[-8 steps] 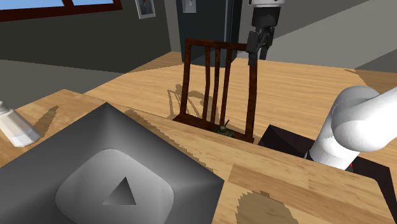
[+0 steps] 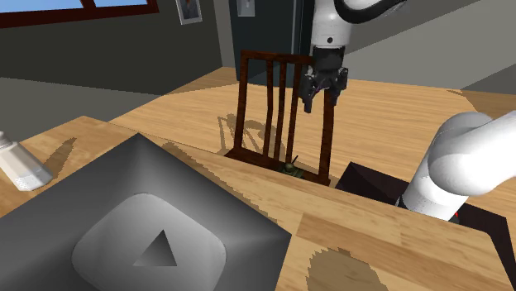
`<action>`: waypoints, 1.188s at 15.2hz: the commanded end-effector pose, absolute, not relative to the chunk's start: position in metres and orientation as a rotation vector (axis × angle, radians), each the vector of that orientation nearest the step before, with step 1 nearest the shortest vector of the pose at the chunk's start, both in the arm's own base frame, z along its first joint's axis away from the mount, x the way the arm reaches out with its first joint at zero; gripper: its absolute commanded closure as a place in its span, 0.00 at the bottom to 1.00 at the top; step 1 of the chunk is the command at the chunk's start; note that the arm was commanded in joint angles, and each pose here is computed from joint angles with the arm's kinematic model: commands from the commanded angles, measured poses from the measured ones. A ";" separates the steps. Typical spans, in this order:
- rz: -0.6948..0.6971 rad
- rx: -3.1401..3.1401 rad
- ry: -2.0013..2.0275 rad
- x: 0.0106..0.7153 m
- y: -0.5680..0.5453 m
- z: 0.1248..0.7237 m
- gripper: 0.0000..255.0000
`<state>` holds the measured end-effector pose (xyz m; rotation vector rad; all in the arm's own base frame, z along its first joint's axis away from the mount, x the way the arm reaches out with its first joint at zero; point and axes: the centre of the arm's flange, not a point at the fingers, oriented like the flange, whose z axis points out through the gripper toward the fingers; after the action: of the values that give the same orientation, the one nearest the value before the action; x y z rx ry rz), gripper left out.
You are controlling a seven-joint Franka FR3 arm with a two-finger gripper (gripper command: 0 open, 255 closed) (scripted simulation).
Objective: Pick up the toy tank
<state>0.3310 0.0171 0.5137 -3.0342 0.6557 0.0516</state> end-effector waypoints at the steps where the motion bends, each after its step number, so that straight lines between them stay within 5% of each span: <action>1: 0.059 -2.987 0.861 0.341 0.024 0.492 0.00; 13: 0.112 -2.478 1.926 0.400 0.040 0.344 0.00; 18: 0.115 -2.429 1.992 0.404 0.040 0.313 0.00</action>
<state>0.4036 0.0391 0.3182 -2.4335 1.9869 0.1164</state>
